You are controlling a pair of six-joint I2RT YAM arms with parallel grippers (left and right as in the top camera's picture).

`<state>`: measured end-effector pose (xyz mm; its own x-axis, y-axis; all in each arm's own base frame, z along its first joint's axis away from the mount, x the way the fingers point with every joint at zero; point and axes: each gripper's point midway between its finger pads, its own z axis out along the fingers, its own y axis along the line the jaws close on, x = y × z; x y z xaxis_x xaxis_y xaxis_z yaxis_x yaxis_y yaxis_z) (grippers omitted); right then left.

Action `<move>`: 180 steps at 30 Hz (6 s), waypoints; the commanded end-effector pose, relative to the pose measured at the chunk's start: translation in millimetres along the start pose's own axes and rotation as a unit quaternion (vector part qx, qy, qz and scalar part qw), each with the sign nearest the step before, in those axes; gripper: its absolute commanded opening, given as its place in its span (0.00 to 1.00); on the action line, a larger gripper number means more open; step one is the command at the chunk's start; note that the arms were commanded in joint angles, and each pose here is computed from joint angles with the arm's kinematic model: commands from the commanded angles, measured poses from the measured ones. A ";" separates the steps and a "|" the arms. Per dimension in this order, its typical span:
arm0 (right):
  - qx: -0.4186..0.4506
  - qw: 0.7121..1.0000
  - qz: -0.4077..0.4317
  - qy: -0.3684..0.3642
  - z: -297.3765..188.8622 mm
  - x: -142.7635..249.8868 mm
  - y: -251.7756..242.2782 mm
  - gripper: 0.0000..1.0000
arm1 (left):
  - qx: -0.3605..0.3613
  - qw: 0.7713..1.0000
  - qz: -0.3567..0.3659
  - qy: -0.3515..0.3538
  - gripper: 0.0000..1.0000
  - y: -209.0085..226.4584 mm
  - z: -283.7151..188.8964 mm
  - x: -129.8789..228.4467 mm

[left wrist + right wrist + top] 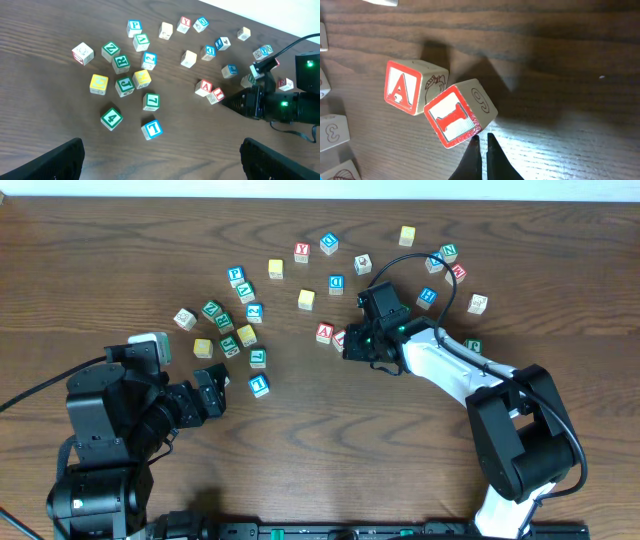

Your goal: Spell out AI2

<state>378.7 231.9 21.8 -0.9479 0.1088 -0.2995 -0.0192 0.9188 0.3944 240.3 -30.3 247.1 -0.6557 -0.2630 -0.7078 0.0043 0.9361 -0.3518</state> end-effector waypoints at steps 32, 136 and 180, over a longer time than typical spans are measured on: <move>-0.015 0.998 -0.014 -0.066 17.3 -32.7 7.4 0.02 | -0.003 1.000 0.012 -0.006 0.98 -0.4 -3.2 -4.0; -0.039 0.985 -0.163 -0.051 30.4 -51.9 49.6 0.01 | -0.003 1.000 0.012 -0.006 0.98 -0.4 -3.2 -4.0; 0.018 0.997 -0.065 -0.028 5.8 -42.0 29.3 0.01 | -0.003 1.000 0.012 -0.006 0.98 -0.4 -3.2 -4.0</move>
<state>413.5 253.4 23.5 -0.9357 -0.0019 -0.3529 -0.1196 0.9425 0.3120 240.2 -30.3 247.0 -0.6560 -0.2633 -0.7074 0.0039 0.9360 -0.3521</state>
